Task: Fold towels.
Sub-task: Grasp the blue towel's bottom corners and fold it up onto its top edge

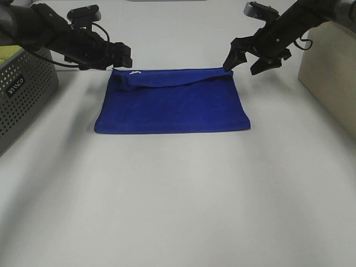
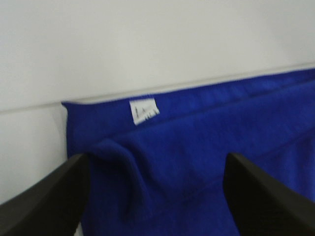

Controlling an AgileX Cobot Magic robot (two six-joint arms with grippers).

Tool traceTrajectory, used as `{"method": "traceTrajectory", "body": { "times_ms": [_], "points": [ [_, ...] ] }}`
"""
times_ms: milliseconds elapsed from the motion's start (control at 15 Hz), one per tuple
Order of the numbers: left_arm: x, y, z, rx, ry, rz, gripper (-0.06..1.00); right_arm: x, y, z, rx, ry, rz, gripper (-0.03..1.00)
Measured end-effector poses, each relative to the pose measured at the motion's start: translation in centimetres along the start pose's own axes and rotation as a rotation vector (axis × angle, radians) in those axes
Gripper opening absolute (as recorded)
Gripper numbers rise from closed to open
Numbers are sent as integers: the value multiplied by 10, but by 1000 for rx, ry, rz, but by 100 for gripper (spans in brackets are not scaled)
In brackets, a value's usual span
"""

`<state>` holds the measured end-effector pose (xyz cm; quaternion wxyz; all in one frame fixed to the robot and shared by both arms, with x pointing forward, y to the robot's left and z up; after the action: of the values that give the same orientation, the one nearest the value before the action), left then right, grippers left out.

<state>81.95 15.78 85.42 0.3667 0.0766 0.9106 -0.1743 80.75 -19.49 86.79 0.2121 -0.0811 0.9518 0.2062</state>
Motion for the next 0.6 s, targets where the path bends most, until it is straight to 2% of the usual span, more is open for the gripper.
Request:
{"method": "traceTrajectory", "body": {
  "times_ms": [133,267,467,600],
  "points": [
    [26,8,-6,25,163,-131,72,22,5,-10,-1,140,40,85],
    [44,11,-14,32,285,-272,72,26,6,-11,-6,166,57,85],
    [63,5,-22,44,410,-348,72,29,3,-12,16,177,115,83],
    [73,3,-27,41,478,-378,72,49,1,-10,23,242,144,81]
  ]
}}
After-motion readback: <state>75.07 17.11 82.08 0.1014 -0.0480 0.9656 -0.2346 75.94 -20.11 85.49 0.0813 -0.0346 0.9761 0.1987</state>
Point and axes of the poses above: a point on each arm's last joint axis where the gripper is mounted, z pointing out along that axis toward the gripper, y along the wrist's bending axis when the last joint is at zero, x = y × z, the point moved 8 cm from there along z, pointing out along that axis toward the gripper, and after that the axes turned 2 degrees about z, right-handed, at the moved point
